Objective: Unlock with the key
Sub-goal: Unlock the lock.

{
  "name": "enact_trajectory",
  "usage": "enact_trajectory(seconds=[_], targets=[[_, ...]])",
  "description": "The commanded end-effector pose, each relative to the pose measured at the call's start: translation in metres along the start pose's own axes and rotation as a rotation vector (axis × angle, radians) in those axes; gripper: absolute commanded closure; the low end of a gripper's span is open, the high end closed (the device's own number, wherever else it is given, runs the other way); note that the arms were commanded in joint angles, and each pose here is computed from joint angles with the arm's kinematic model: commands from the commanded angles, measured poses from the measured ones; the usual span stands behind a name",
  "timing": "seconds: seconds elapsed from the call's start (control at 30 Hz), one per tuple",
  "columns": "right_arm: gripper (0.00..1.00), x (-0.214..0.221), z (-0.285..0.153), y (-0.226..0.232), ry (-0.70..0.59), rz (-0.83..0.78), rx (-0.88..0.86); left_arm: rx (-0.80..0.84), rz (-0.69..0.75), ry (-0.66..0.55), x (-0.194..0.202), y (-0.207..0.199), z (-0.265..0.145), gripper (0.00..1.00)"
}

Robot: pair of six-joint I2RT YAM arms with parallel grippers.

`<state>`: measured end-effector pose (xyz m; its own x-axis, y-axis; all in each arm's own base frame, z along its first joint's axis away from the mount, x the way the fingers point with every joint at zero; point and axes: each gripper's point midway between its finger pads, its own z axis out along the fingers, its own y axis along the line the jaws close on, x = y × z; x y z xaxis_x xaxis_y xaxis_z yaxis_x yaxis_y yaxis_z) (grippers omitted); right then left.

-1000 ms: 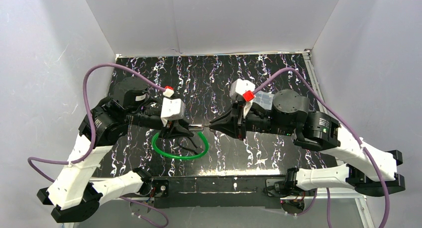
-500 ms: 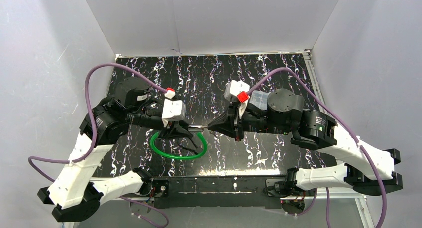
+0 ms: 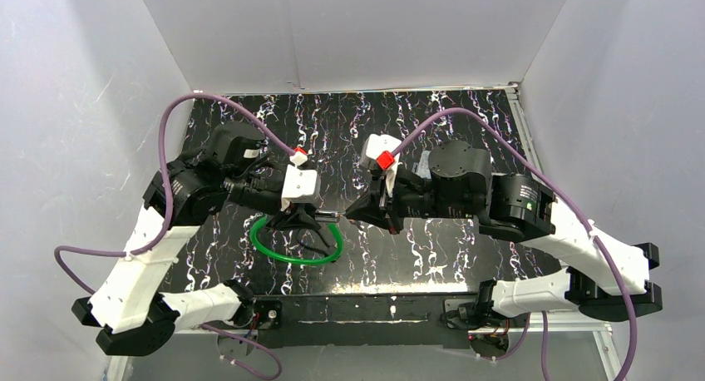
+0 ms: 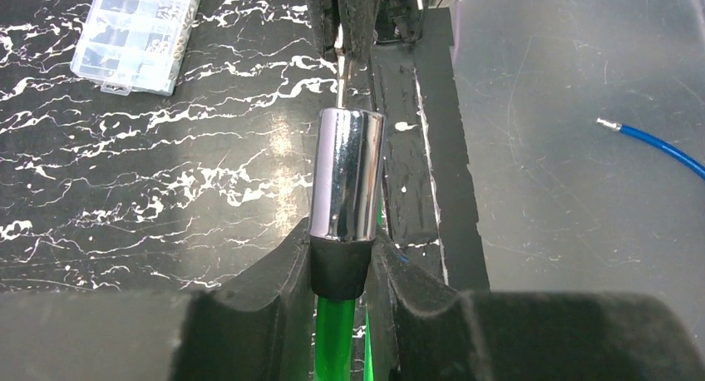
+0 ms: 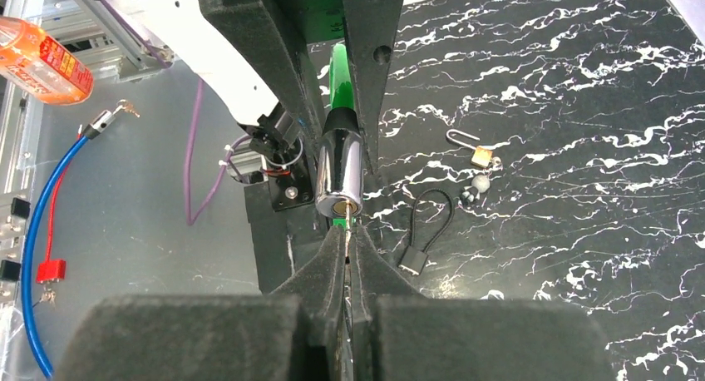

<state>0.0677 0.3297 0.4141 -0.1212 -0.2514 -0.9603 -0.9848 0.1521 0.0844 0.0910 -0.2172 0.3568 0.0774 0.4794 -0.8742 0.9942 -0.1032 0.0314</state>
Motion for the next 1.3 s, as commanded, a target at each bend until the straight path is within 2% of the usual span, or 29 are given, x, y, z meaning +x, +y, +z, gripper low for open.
enact_trajectory(seconds=[0.0, 0.23, 0.33, 0.8, 1.2, 1.27], targets=[[0.99, -0.012, -0.002, 0.004, -0.041, -0.012, -0.018, -0.021, 0.052, -0.013, -0.008, 0.0, -0.007, 1.0], [0.99, -0.02, 0.009, 0.002, -0.17, 0.041, -0.013, -0.087, 0.069, -0.143, -0.035, 0.006, -0.011, 1.0], [0.99, -0.021, 0.013, 0.001, -0.201, 0.058, -0.008, -0.064, 0.056, -0.14, -0.037, 0.004, -0.01, 1.0], [0.99, -0.018, 0.033, 0.008, -0.183, 0.073, -0.061, -0.004, 0.046, -0.134, -0.037, 0.002, -0.004, 1.0], [0.99, -0.001, 0.045, 0.005, -0.118, 0.085, -0.055, -0.061, 0.068, -0.177, -0.055, 0.015, -0.007, 1.0], [0.93, 0.004, 0.041, 0.003, -0.112, 0.088, -0.039, -0.086, 0.084, -0.178, -0.056, 0.016, -0.011, 1.0]])
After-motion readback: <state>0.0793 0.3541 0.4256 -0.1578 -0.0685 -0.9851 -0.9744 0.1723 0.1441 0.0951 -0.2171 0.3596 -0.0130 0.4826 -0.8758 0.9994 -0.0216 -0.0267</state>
